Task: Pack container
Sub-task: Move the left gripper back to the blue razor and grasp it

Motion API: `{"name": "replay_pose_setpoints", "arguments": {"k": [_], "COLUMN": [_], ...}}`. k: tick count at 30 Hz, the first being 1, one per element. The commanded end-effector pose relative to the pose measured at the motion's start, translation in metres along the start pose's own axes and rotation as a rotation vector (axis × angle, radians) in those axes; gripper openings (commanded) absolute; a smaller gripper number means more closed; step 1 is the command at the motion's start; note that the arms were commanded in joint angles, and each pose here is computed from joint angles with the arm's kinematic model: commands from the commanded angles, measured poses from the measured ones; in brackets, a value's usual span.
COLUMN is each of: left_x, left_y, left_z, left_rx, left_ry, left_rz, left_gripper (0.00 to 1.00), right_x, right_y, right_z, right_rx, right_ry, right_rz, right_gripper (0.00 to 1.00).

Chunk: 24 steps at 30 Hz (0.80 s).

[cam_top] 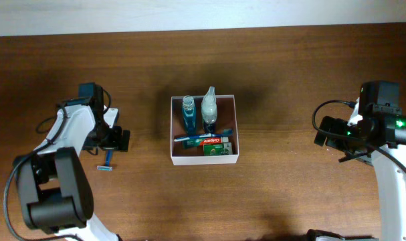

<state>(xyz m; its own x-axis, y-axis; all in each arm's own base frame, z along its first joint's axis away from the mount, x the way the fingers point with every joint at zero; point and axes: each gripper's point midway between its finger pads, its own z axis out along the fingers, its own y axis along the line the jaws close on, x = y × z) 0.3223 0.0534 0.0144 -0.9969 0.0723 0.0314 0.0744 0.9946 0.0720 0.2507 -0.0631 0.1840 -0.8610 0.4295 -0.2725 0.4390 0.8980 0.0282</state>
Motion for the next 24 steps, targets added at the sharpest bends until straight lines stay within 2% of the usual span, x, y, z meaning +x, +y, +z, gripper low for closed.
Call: {"name": "replay_pose_setpoints", "arguments": {"k": [1,3,4,6,10,12,20,21,24], "left_x": [0.004,0.004,0.004,0.004,0.006,0.008,0.008,0.008,0.008], "left_y": [-0.014,-0.018,-0.02,-0.023,-0.024,-0.024,-0.022,-0.021,-0.02], "left_z": [0.018,0.02,0.02,0.021,0.024,0.024,0.024,0.024,0.024], "left_rx": [0.085,0.105,0.118,0.139,0.141,0.142,0.13,0.121,0.12], "left_ry": [0.043,0.047,0.047,0.049,0.064,0.068,0.07,0.072,0.072], "left_rz": [-0.011,-0.011,-0.011,-0.012,-0.012,-0.012,-0.011,-0.011,-0.011], "left_gripper": [0.99,0.96,0.91,0.71,0.55,0.41,0.33,0.27,0.2], "right_x": [0.0,0.0,0.0,0.0,0.0,0.001,0.001,0.001,0.001], "right_y": [-0.002,-0.002,-0.002,-0.002,-0.002,-0.002,-0.002,-0.002,-0.002], "right_z": [0.002,0.002,0.002,0.002,0.002,0.002,0.002,0.002,0.002], "right_rx": [0.004,0.004,0.004,0.005,0.005,0.004,0.005,0.005,0.004], "right_ry": [0.005,0.005,0.005,0.005,0.005,0.006,0.005,0.005,0.006], "right_rz": [0.001,0.001,0.001,0.001,0.001,0.001,0.001,0.001,0.001], "right_gripper": [0.99,0.99,0.99,0.99,0.99,0.99,0.99,0.99,0.99]}}
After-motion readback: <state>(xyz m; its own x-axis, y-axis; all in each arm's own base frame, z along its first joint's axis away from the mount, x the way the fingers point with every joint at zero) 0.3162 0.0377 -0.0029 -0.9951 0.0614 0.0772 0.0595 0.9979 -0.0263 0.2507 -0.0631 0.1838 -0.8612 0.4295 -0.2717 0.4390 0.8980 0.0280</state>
